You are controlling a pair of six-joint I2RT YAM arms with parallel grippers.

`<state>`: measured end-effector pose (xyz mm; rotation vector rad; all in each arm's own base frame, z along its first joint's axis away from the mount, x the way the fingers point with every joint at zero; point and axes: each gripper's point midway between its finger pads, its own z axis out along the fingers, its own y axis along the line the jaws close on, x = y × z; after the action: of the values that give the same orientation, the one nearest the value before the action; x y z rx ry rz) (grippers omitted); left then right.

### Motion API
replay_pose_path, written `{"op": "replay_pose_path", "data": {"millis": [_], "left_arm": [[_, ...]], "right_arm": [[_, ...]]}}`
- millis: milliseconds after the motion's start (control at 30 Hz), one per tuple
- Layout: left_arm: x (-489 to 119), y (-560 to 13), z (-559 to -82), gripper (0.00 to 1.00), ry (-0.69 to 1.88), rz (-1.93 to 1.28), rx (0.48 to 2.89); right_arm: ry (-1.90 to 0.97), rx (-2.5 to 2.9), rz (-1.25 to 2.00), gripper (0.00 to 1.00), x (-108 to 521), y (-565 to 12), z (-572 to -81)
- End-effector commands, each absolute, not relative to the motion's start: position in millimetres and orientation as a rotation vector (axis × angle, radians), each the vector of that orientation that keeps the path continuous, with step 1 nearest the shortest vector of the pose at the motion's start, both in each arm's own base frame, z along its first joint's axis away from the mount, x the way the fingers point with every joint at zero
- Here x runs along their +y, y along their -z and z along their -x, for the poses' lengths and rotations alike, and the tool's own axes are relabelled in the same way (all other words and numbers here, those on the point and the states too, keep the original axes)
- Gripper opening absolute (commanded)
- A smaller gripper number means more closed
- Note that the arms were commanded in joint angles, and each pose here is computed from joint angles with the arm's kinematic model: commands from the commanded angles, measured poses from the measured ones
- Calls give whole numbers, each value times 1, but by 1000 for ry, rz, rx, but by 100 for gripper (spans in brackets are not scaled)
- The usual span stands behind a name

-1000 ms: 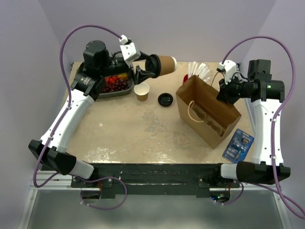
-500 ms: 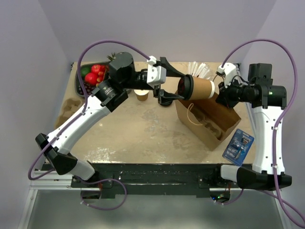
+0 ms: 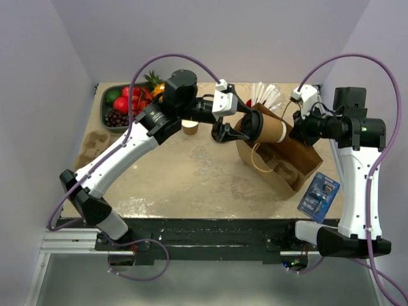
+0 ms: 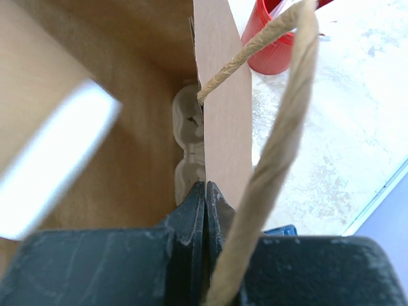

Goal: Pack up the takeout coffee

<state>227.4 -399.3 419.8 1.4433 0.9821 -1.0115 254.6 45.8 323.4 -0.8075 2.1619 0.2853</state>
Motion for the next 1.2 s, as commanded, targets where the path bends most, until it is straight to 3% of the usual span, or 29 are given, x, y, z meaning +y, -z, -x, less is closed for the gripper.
{"op": "replay_pose_path", "data": {"millis": [0, 233, 833, 1167], "left_arm": [[-418, -411, -229, 0, 1084, -1482, 1066], [-445, -418, -244, 0, 1134, -1418, 1195], [-460, -344, -265, 0, 985, -1326, 1593], [-479, -350, -287, 0, 948, -1205, 1549]], "right_arm": [[-255, 2101, 826, 0, 51, -336, -251], [-94, 2108, 775, 0, 32, -336, -259], [-57, 2056, 701, 0, 33, -353, -255], [-145, 2094, 682, 0, 49, -330, -247]]}}
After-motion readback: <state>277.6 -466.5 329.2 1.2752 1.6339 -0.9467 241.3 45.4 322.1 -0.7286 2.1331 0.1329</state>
